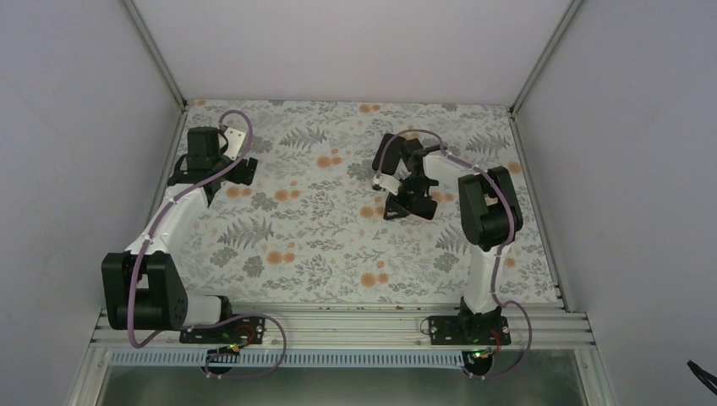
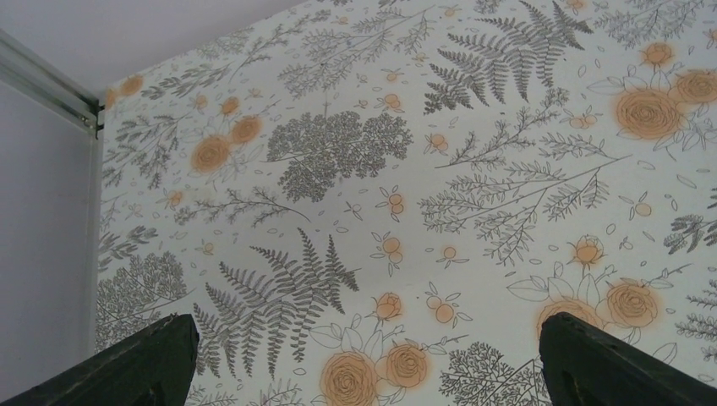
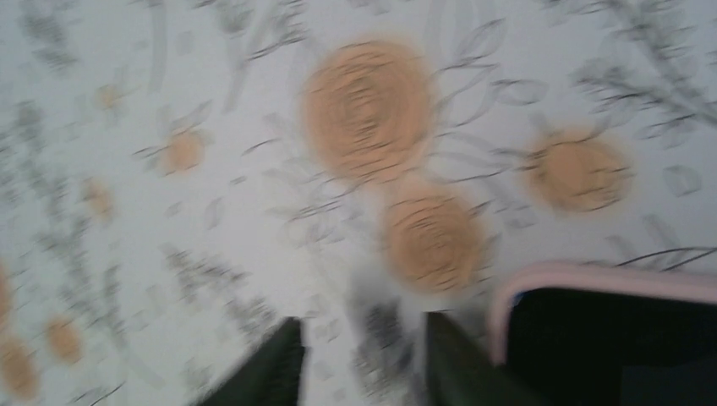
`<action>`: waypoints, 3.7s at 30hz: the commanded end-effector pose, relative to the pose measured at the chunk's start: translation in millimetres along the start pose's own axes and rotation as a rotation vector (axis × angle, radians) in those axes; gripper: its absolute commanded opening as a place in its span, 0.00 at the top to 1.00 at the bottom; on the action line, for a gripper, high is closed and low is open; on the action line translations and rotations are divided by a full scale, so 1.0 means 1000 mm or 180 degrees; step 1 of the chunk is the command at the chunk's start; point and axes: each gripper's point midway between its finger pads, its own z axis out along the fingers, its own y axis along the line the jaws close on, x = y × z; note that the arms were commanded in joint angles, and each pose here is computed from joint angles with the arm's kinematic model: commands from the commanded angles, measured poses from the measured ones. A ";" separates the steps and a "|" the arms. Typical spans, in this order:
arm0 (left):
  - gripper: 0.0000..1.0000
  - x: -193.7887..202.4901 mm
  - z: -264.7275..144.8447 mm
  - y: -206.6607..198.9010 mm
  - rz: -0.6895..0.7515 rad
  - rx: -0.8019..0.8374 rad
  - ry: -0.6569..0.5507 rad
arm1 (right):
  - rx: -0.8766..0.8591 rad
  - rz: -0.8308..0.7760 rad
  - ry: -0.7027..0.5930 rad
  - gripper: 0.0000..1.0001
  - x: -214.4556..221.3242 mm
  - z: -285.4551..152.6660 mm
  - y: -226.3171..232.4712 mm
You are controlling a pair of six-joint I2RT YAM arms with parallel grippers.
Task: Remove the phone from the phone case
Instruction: Adjust the phone at the center of the board, then pick up the phone at the center of the board, then remove the phone case from the phone.
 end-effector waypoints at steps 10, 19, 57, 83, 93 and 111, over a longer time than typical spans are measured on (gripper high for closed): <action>0.00 0.008 0.007 -0.007 0.0118 0.0131 0.0017 | 0.0592 -0.0424 0.0001 0.00 0.025 -0.053 -0.018; 0.00 0.008 0.004 -0.016 0.0173 0.0291 -0.0029 | 0.0697 -0.0491 -0.0126 0.00 0.032 -0.058 -0.063; 0.00 0.023 0.018 -0.049 0.0274 0.0933 0.0135 | 0.1235 0.0097 0.0724 0.01 0.124 -0.001 -0.058; 0.00 -0.015 -0.013 -0.213 0.0380 0.3742 0.0786 | 0.1920 -0.0997 -0.0697 0.45 -0.076 -0.096 0.026; 0.00 -0.014 -0.011 -0.229 -0.0071 0.4229 0.1035 | 0.2252 -0.1344 -0.0873 0.46 -0.129 -0.091 0.049; 0.15 -0.014 -0.006 -0.234 -0.0191 0.4367 0.1115 | 0.2123 -0.1568 -0.1067 0.44 -0.185 -0.064 0.082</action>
